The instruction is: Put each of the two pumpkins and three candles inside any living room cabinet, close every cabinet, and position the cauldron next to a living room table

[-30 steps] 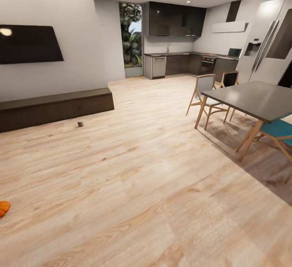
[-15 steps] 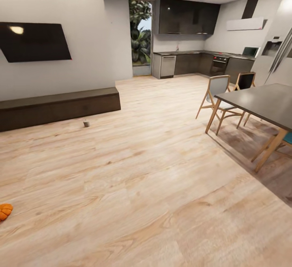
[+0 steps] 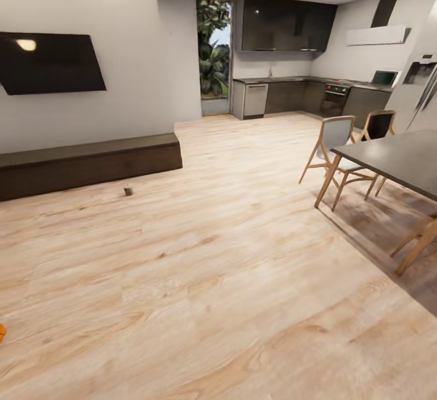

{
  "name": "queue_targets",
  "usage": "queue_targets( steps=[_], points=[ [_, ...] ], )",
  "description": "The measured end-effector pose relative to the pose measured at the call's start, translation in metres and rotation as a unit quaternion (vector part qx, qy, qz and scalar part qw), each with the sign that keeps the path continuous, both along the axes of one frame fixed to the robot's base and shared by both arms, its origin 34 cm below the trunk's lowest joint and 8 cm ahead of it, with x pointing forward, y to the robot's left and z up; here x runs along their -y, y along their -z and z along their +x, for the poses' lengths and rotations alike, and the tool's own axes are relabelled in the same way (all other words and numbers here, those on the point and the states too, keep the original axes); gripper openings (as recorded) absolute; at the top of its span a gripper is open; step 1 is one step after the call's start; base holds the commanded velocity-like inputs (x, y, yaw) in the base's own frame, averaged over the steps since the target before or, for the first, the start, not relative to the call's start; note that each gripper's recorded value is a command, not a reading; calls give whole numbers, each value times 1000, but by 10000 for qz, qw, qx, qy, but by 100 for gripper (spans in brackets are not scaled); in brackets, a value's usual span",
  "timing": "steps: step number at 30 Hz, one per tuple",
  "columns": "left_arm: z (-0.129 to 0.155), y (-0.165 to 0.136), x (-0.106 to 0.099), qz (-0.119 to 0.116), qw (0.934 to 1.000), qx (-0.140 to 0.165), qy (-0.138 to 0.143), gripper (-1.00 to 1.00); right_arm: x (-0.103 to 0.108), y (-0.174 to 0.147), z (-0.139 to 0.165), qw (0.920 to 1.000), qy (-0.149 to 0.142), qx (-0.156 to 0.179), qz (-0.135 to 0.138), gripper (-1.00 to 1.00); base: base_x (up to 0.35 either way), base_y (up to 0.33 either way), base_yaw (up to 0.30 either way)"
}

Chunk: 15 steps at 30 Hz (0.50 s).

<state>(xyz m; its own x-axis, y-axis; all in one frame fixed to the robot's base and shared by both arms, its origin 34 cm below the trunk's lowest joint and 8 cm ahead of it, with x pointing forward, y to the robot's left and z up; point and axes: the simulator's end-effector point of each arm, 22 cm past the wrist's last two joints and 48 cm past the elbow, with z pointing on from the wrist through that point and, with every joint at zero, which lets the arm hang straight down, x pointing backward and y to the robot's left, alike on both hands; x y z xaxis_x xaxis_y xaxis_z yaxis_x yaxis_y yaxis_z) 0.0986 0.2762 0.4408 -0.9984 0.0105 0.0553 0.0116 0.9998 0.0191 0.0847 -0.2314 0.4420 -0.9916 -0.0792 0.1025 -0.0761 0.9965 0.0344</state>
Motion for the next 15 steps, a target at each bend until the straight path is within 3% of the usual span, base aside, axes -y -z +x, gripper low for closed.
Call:
queue_targets(
  steps=[15],
  points=[
    [-1,0,0,1,10000,-11,-5,100,0,0,0,10000,0,0,-1,100,337,0,238]
  ],
)
